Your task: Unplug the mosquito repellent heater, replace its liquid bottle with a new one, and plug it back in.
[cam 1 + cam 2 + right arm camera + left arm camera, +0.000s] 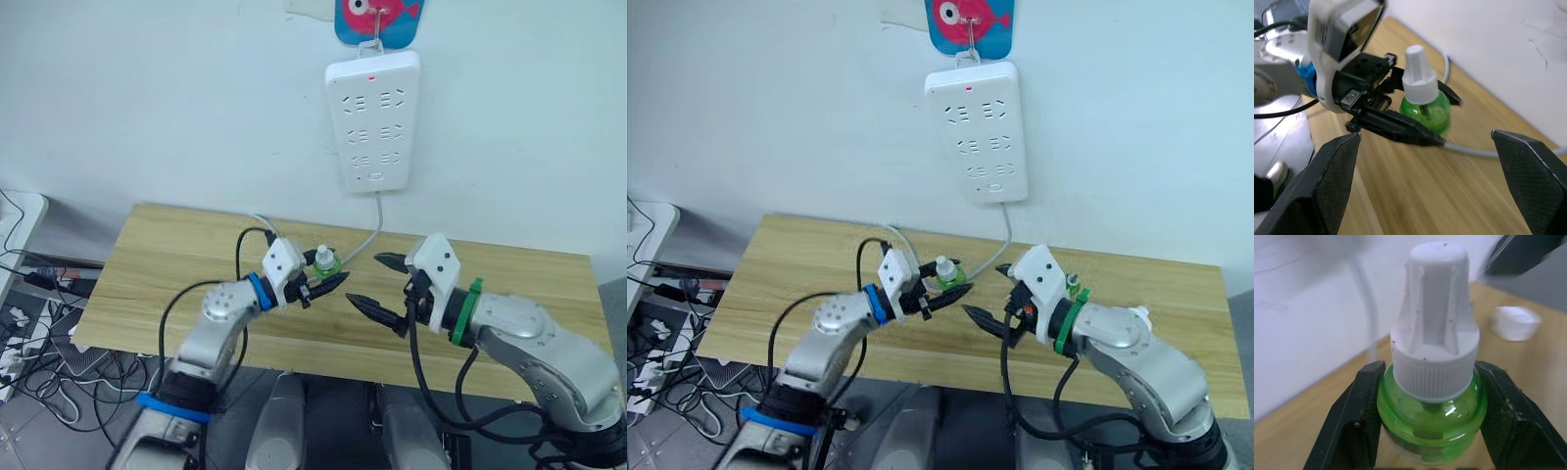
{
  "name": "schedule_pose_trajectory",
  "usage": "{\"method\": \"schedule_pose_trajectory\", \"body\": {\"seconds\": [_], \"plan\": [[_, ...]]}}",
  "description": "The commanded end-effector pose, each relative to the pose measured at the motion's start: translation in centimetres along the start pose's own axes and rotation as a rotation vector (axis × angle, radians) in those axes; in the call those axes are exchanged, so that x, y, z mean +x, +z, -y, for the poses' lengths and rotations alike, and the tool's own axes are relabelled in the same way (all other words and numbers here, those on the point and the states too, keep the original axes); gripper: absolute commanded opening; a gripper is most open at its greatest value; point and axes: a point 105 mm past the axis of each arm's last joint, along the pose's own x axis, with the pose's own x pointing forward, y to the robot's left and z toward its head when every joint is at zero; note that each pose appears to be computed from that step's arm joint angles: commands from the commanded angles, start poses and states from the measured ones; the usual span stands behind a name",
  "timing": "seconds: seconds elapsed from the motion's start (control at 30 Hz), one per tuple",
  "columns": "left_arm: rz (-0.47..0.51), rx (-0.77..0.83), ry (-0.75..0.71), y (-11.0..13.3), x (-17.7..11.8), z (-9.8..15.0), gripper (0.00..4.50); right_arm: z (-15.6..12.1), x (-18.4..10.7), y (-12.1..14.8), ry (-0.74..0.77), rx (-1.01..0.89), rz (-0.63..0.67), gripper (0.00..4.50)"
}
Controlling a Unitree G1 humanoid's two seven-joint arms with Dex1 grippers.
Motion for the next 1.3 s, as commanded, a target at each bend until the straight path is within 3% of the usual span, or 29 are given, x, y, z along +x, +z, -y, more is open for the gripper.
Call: {"method": "schedule_pose_trajectory", "body": {"seconds": [0.03,0.27,0.53,0.63,0.87,0.9,0.97,1.07,1.2,1.3], "plan": [[0.009,0.015,-0.163,1.6,1.6,1.0,2.29,-0.5,0.9,1.2,-0.064,-0.011,0.076,4.5],[0.031,0.068,-0.24,2.3,2.8,1.1,2.29,0.7,1.3,1.6,-0.205,0.038,0.131,4.5],[0.033,0.097,-0.262,2.4,2.8,1.1,2.29,0.9,1.5,1.5,-0.247,0.012,0.132,4.5],[0.034,0.095,-0.259,2.3,2.8,1.0,2.29,0.9,1.5,1.4,-0.248,-0.009,0.124,3.87],[0.0,0.115,-0.274,1.4,2.4,1.4,2.29,0.2,1.5,1.4,-0.205,-0.008,0.136,1.32],[0.003,0.115,-0.278,1.5,2.4,1.4,2.29,0.0,1.4,1.5,-0.186,-0.008,0.138,1.09],[0.009,0.117,-0.287,1.6,2.5,1.5,2.29,-0.3,1.4,1.5,-0.153,-0.017,0.139,1.1],[0.01,0.151,-0.376,1.7,2.1,2.4,2.29,-0.8,0.9,1.9,0.006,-0.044,0.144,1.1],[0.067,0.208,-0.584,2.0,0.8,4.8,2.29,-1.9,-0.9,0.7,0.424,-0.211,0.056,1.1],[0.07,0.216,-0.688,1.9,0.1,5.7,2.29,-1.3,-1.7,0.0,0.608,-0.301,0.024,1.1]]}}
